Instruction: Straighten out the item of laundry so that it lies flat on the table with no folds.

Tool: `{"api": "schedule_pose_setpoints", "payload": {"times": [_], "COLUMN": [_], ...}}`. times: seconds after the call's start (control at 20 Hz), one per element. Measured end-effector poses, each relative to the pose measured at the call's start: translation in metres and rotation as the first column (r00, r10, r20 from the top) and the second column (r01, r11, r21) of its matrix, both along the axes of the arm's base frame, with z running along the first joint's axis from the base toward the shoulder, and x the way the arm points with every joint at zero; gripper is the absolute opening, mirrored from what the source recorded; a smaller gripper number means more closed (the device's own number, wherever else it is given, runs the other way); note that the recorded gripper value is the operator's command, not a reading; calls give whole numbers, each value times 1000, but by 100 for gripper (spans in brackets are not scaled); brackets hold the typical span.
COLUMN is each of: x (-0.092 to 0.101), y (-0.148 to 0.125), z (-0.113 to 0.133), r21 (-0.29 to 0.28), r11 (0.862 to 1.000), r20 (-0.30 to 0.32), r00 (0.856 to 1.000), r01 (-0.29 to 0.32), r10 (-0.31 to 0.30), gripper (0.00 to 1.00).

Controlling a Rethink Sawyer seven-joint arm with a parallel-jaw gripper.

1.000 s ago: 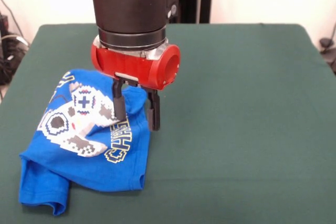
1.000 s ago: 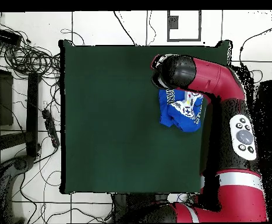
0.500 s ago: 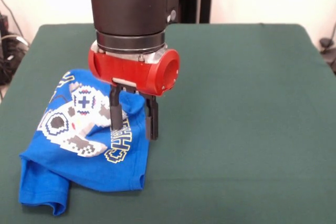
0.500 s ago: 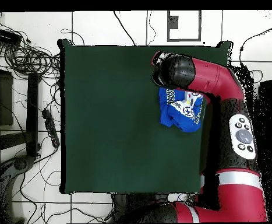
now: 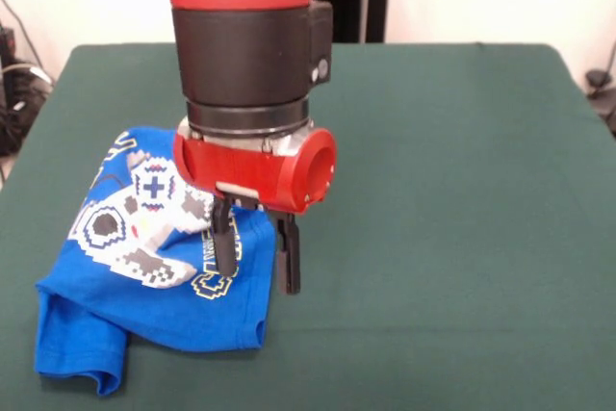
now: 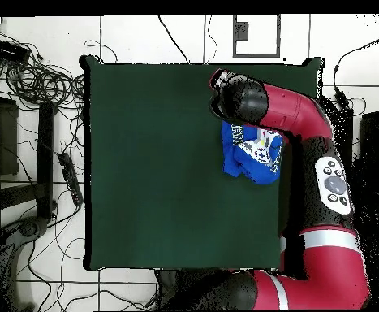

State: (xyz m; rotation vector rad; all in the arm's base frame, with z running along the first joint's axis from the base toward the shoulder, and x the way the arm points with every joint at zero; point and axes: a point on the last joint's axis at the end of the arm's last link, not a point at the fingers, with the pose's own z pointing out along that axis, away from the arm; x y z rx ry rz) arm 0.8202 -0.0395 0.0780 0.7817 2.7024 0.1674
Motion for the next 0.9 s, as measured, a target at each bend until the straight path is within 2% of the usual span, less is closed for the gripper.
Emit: {"api": "schedule_pose_setpoints", "payload": {"times": [0.45,0.9], "x": [-6,-5], "y": [7,15], "z": [-27,-32], "r21": [16,30], "r11": [1000,1000], "r20": [-18,-18], "r00": [1000,1000], "r01": [-3,-10], "r10": [4,11], "gripper": [100,100]}}
